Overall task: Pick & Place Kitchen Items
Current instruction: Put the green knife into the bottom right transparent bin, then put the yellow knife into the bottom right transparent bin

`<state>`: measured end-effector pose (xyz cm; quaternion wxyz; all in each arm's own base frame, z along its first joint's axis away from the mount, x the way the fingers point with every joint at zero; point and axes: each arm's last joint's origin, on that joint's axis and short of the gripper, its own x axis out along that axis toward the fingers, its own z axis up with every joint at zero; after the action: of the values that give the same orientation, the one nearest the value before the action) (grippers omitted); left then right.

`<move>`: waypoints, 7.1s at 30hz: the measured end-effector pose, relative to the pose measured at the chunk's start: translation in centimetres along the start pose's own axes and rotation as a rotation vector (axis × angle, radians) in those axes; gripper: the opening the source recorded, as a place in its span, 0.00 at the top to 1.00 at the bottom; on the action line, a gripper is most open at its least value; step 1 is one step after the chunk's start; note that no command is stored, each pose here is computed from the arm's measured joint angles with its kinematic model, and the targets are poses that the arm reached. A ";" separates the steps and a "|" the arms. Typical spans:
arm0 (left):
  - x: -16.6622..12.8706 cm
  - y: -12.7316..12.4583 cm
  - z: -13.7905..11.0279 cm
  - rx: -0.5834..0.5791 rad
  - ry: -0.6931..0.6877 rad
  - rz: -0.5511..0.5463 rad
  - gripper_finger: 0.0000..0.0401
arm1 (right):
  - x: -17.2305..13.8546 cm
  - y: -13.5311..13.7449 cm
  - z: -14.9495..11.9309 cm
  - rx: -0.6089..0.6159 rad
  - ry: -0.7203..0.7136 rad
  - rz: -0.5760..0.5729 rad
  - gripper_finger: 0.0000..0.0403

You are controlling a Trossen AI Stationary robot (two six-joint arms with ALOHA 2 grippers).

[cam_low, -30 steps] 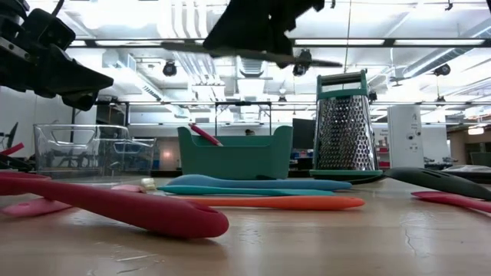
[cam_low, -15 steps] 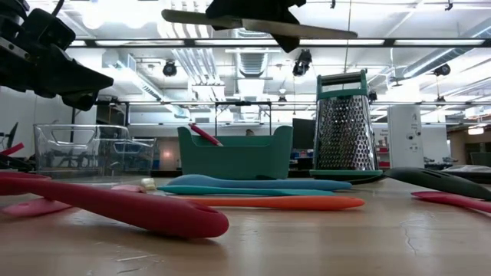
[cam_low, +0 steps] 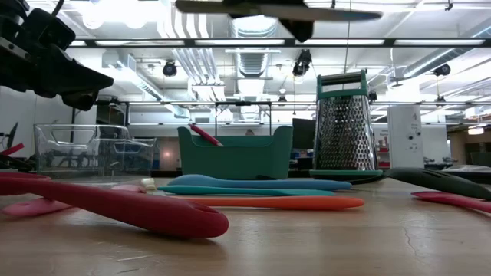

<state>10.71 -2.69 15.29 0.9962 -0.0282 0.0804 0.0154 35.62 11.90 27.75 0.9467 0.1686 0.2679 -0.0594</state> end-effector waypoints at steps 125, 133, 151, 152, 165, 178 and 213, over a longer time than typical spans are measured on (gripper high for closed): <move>0.0 0.0 0.0 0.000 0.000 0.000 0.97 | -17.9 8.9 -19.0 0.177 0.171 -0.621 0.60; 0.0 0.0 0.0 0.000 0.000 0.000 0.97 | -15.4 9.3 -14.9 0.084 0.105 -0.587 0.62; 0.0 0.0 0.0 0.000 0.000 0.000 0.97 | -6.9 6.8 -7.6 0.095 -0.007 -0.592 0.74; 0.0 0.0 0.0 0.000 0.000 0.000 0.97 | -6.3 6.6 -7.2 0.104 -0.002 -0.579 0.74; 0.0 0.0 0.0 0.000 0.000 0.000 0.97 | 0.5 4.5 -0.7 0.145 -0.056 -0.276 0.67; 0.0 0.0 0.0 0.000 0.000 0.000 0.97 | 8.1 1.5 -0.9 0.233 0.002 -0.268 0.40; 0.0 0.0 0.0 0.000 0.000 0.000 0.97 | 19.7 -1.3 -4.2 0.180 0.331 -0.352 0.47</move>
<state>10.71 -2.69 15.28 0.9962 -0.0282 0.0805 0.0153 50.03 11.78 13.61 0.8463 0.2103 0.4379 -0.2186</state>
